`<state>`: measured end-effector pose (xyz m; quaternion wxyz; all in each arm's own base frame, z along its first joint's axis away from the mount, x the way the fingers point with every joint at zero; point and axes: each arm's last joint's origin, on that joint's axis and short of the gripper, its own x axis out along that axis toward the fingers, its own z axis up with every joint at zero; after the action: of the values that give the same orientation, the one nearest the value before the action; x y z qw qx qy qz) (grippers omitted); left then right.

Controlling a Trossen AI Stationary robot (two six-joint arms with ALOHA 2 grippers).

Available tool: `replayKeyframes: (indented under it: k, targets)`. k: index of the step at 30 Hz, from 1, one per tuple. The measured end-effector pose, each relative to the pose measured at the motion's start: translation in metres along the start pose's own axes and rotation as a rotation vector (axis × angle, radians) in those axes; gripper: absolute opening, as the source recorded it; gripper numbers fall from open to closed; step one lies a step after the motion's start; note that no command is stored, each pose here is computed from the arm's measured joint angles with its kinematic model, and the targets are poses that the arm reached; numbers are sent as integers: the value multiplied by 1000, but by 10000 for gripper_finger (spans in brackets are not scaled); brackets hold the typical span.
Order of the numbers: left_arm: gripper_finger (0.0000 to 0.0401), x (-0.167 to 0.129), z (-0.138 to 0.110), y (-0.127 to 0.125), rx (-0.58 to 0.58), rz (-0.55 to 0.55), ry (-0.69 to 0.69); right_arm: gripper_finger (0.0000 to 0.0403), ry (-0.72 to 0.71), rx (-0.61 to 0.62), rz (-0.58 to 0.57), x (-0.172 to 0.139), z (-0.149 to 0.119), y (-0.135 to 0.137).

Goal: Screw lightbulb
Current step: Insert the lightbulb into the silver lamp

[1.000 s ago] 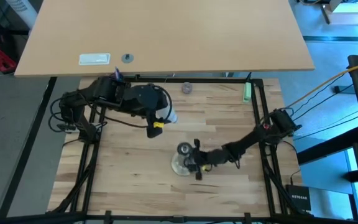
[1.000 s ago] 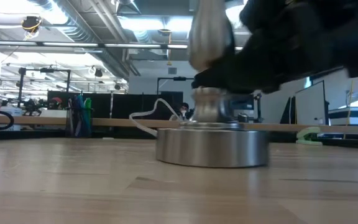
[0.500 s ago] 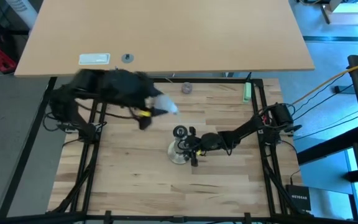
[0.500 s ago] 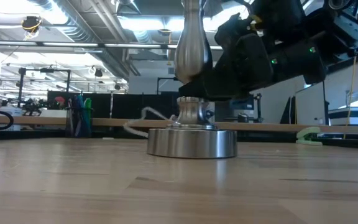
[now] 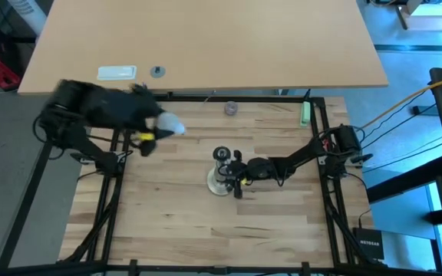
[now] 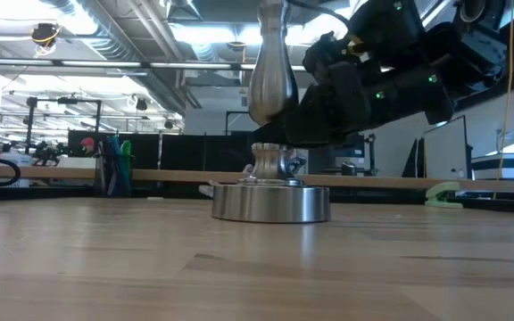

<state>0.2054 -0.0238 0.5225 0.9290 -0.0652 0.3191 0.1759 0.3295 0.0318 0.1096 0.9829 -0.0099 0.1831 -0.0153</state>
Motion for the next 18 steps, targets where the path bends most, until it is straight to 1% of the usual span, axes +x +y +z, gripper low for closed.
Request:
replayKeyframes:
  k: [3, 6, 8, 10, 14, 18]
  targets:
    - [266, 16, 4, -9, 23, 10, 14, 158, 2, 6, -4, 1, 0, -5]
    - [266, 32, 10, -16, 73, 21, 21, 158, 2, 11, -1, 1, 0, -6]
    - [267, 46, 16, -24, 107, 15, -4, 158, 2, 14, 0, 1, 0, -5]
    - [266, 55, 23, -32, 147, -15, -46, 158, 3, 15, 0, 1, 0, -5]
    - [266, 54, 33, -39, 202, -69, -149, 158, 9, 17, 2, 1, -1, -5]
    - [266, 60, 31, -41, 216, -64, -121, 158, 7, 42, 15, 1, -1, -5]
